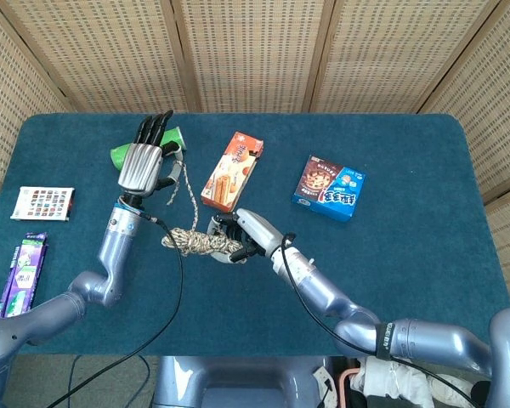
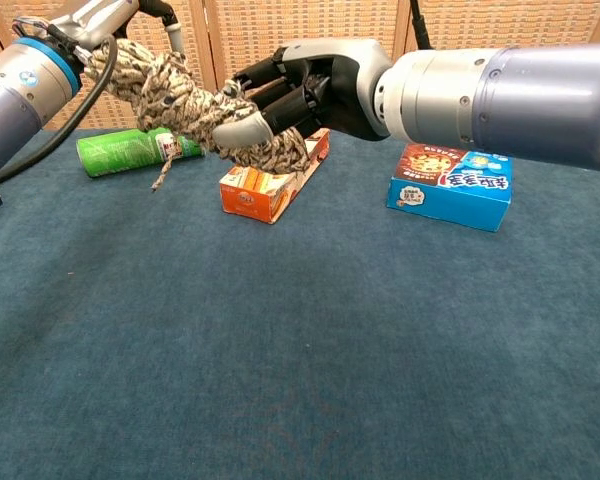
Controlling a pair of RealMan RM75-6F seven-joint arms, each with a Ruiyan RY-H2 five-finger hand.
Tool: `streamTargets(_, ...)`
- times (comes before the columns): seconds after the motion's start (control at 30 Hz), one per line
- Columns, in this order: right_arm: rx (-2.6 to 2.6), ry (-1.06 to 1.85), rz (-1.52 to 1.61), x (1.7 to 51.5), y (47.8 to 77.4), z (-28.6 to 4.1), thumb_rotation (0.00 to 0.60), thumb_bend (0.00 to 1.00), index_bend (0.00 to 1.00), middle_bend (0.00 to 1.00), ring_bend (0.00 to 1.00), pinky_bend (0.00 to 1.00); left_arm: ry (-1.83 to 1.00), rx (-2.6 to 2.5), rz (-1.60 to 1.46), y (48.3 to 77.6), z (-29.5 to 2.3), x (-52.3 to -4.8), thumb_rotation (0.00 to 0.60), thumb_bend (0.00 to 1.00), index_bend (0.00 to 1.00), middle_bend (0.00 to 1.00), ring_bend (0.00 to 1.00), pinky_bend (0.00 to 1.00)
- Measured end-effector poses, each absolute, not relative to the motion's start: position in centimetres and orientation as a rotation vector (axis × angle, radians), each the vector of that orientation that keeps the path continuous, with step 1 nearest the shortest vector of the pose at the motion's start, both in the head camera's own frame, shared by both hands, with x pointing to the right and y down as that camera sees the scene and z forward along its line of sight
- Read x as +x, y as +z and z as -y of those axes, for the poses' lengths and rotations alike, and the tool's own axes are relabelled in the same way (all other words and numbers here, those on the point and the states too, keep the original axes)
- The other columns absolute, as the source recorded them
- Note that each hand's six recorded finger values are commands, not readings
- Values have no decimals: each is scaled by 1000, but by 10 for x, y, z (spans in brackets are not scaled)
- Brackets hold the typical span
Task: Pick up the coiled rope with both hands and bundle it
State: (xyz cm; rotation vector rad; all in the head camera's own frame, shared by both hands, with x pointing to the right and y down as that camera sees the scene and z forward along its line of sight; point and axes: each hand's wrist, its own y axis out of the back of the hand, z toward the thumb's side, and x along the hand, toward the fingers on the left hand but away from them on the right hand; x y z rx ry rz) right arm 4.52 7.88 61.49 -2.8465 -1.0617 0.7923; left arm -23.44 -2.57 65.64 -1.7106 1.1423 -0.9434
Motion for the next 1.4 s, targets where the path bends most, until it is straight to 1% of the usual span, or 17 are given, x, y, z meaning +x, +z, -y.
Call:
streamTargets(0.23, -2881, 825, 1215, 48, 616, -71, 600, 801, 701, 743, 617, 644, -911, -1683, -1040, 667, 6, -241, 600, 610, 846, 0, 0, 0)
streamTargets(0.4, -2867, 875, 1336, 52, 616, -65, 600, 802, 701, 743, 617, 643, -888, -1673, -1035, 671, -1, -250, 600, 611, 846, 0, 0, 0)
streamTargets(0.67, -2841, 890, 1422, 51, 612, -57, 600, 802, 701, 743, 617, 644, -856, -1670, -967, 675, -15, -254, 600, 610, 846, 0, 0, 0)
streamTargets(0.93, -2746, 983, 1520, 54, 618, -50, 600, 803, 701, 743, 617, 648, -755, -1612, -844, 666, -33, -248, 600, 611, 846, 0, 0, 0)
streamTargets(1.4, -2391, 1219, 1587, 55, 624, -38, 600, 810, 701, 743, 617, 713, -553, -1451, -635, 642, -59, -238, 600, 610, 846, 0, 0, 0)
